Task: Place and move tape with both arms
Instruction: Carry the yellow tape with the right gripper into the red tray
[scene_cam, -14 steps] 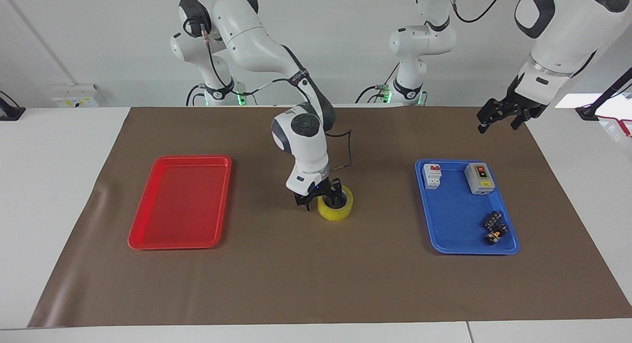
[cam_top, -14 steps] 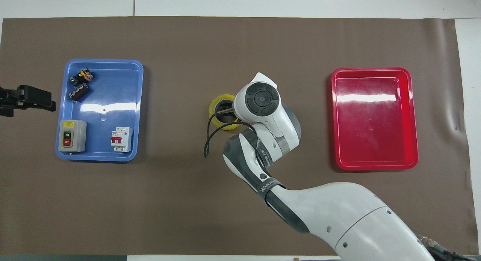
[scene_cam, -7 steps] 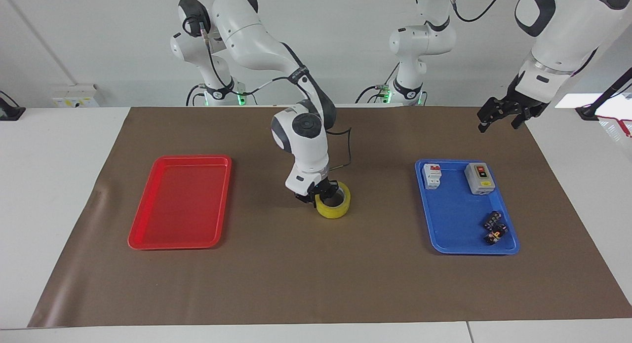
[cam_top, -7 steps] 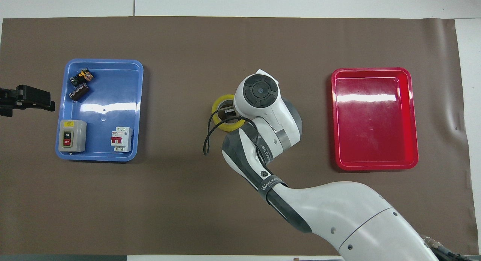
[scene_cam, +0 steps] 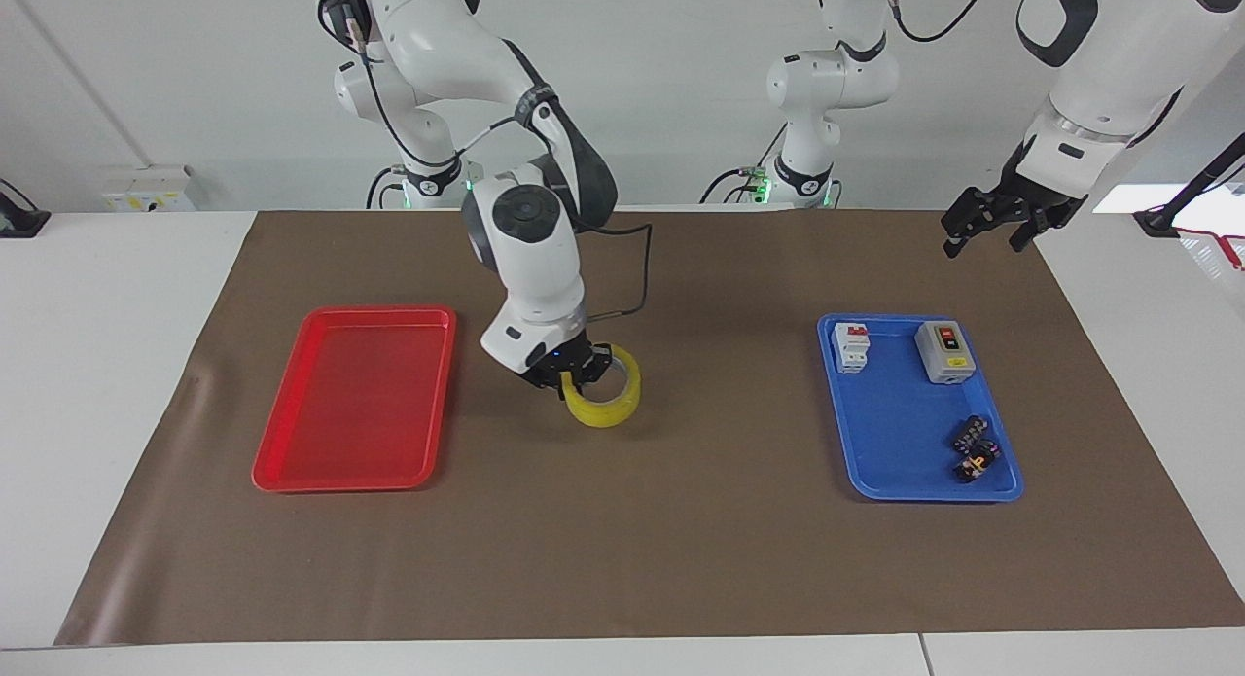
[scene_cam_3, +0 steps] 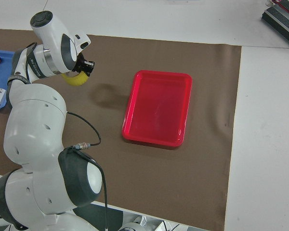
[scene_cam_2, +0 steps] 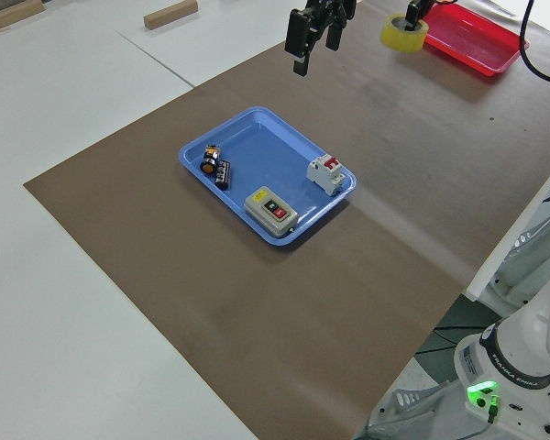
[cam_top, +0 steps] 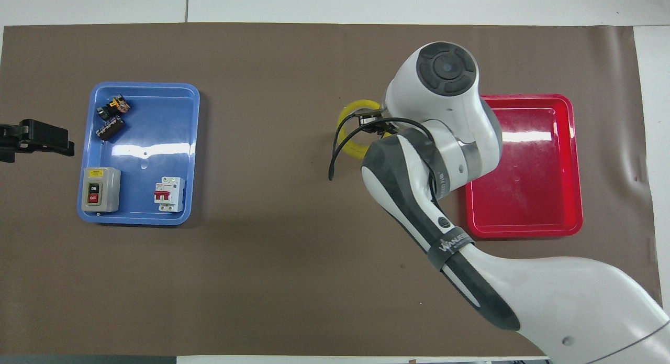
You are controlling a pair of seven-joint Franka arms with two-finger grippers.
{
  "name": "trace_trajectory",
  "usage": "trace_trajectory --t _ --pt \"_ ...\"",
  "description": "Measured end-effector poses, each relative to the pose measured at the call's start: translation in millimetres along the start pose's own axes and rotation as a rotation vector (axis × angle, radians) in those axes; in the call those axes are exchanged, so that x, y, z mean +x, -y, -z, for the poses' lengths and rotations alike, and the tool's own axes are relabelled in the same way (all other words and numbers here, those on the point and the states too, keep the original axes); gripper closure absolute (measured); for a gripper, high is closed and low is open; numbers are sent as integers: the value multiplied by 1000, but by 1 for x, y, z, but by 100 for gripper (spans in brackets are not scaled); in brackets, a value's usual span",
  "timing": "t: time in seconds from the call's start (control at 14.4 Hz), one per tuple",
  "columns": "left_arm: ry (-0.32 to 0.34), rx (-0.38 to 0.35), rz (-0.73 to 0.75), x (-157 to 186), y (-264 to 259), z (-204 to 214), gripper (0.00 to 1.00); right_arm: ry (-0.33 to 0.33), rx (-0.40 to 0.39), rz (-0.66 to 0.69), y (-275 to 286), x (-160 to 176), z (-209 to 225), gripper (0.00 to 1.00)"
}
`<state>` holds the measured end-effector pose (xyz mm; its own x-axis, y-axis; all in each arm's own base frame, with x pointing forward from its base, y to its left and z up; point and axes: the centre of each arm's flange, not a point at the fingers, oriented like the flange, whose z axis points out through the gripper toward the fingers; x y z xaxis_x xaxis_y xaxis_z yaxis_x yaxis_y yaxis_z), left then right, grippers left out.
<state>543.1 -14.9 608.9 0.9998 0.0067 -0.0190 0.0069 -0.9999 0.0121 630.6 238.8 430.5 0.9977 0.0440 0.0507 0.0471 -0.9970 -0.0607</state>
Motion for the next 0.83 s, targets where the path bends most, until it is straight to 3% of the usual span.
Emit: trace_trajectory --t 0.21,0.49,0.62,0.83 --pt "0 0 -5 0 0 0 0 25 -12 71 -101 7 14 78" --pt "2 0 -5 0 0 0 0 69 -11 190 -231 -12 -18 78" --pt "2 0 -5 0 0 0 0 41 -17 248 -274 -32 -46 78" --pt "2 0 -5 0 0 0 0 49 -16 280 -305 -62 -70 78"
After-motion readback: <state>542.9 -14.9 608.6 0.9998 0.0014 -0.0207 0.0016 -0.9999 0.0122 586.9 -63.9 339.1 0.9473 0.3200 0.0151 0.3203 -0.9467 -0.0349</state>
